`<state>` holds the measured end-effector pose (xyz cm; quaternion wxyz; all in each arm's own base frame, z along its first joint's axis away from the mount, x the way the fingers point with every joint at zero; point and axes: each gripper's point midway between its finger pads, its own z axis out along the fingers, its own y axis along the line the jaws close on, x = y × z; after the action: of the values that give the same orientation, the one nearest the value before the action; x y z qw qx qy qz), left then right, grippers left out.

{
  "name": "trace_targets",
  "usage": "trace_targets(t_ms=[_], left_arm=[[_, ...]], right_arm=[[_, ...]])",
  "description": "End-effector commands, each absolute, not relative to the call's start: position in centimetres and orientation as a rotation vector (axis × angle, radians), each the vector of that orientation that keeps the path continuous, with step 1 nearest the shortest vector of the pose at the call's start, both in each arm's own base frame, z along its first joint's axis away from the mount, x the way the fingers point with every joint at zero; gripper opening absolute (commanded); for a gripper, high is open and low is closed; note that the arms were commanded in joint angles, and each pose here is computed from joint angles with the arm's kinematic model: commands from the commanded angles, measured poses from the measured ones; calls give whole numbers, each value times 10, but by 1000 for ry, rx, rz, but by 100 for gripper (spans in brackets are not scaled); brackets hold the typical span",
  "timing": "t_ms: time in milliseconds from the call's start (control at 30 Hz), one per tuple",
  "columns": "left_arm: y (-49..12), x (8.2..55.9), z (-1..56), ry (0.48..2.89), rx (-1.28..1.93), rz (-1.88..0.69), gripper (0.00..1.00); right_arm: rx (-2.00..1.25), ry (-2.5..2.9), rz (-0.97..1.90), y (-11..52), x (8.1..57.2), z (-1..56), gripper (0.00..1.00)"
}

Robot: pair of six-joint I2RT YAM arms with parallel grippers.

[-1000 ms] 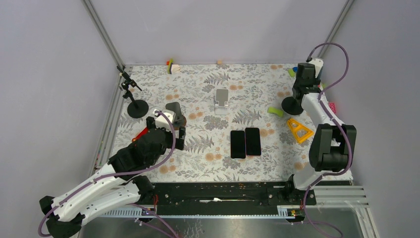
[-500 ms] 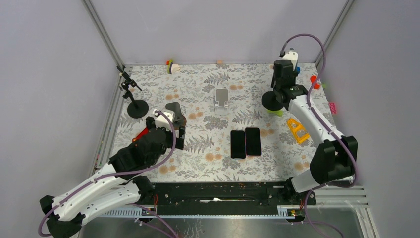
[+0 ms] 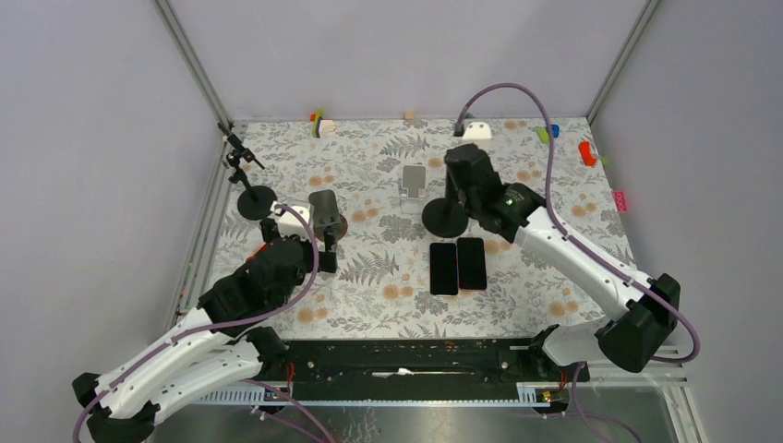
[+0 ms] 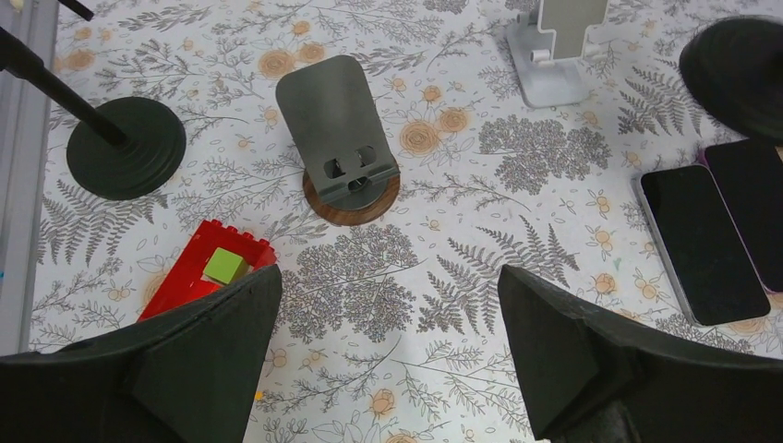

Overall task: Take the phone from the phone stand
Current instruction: Place the phone stand with the phone at the center of the board.

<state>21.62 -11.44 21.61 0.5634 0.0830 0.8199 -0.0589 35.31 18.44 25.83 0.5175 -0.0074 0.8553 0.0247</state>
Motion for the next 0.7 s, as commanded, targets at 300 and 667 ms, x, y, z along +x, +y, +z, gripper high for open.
trace_targets(t_ms=[300, 667], left_arm=[[-102, 221, 235, 1880, 101, -126, 99], [-102, 221, 234, 1885, 102, -120, 99]], right_arm=[[-158, 1937, 286, 304, 300, 277, 0], [-284, 1895, 276, 338, 300, 245, 0]])
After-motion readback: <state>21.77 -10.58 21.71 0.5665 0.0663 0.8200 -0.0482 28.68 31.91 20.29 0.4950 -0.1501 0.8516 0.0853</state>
